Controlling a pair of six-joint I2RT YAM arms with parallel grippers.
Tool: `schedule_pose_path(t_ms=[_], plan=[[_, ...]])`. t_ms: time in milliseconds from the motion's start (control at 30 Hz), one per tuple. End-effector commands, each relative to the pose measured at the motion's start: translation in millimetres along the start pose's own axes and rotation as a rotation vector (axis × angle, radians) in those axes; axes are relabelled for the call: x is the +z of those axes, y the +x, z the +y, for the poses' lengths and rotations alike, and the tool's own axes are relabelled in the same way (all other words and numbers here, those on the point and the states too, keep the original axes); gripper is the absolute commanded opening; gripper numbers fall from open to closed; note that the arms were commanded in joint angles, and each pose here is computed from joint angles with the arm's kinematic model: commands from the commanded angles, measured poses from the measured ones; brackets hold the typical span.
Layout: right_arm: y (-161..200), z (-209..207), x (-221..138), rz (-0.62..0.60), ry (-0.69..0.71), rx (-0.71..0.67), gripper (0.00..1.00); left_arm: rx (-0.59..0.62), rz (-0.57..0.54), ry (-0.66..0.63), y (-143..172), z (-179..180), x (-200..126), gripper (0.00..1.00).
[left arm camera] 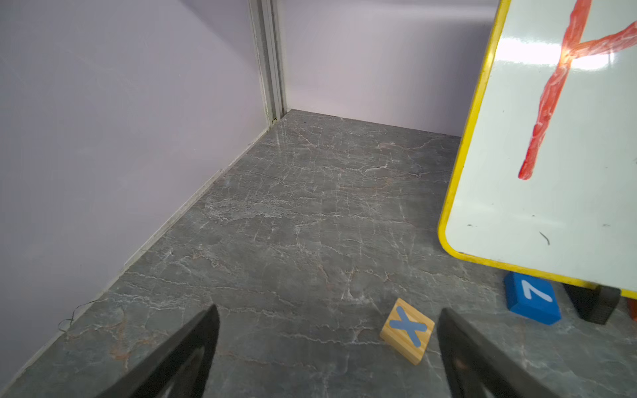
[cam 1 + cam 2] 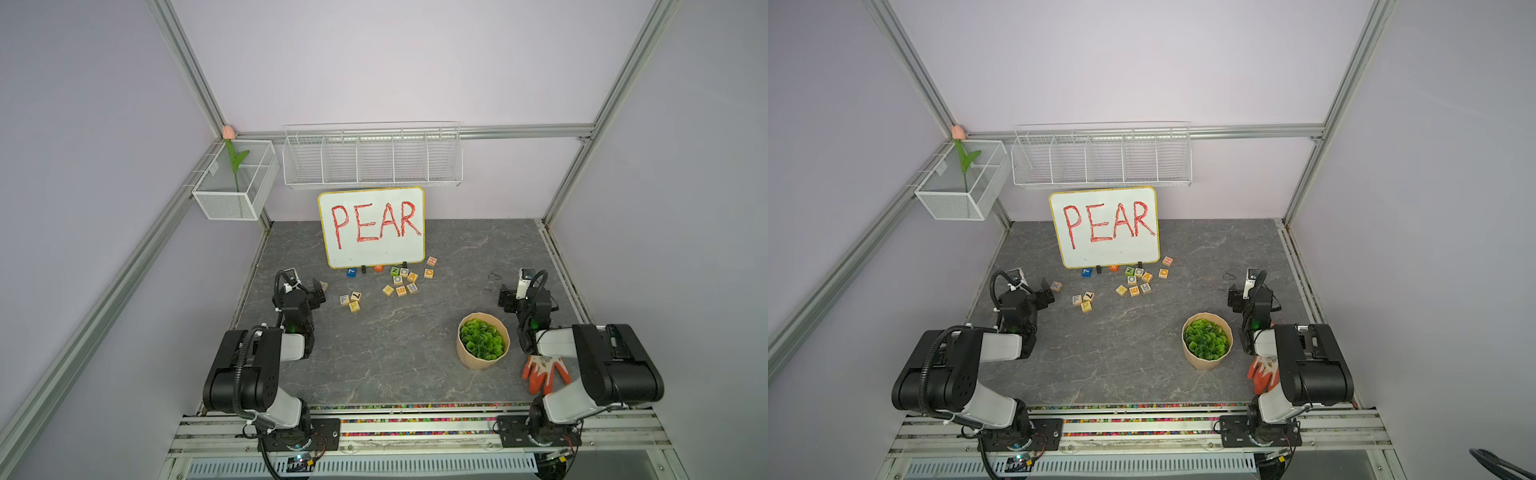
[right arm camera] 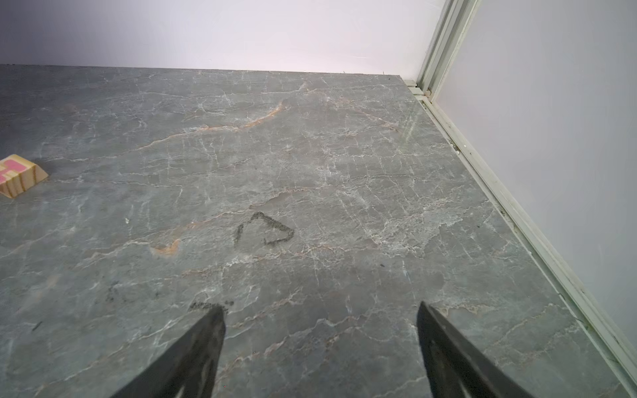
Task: Spell the uppercase word “pear” with letter blocks
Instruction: Pick up the letter block from the center of the board.
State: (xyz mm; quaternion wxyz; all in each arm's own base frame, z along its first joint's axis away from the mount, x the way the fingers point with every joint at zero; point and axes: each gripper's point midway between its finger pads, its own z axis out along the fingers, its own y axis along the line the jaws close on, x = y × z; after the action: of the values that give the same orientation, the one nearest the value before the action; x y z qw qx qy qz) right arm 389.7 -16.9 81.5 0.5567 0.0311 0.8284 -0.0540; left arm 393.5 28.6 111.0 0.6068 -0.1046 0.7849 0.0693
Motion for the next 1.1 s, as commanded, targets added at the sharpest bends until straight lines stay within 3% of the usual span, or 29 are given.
schedule_pose_path(t_ms=[0, 1067], plan=[[-12.2, 3.4, -1.3, -0.037, -0.017, -0.016, 0.89, 0.004, -0.026, 0.006, -8.2, -1.0, 3.3, 0.99], [-17.3, 2.5, -1.2, -0.044, -0.012, -0.017, 0.89, 0.004, -0.026, 0.008, -11.0, -1.6, 2.9, 0.99]])
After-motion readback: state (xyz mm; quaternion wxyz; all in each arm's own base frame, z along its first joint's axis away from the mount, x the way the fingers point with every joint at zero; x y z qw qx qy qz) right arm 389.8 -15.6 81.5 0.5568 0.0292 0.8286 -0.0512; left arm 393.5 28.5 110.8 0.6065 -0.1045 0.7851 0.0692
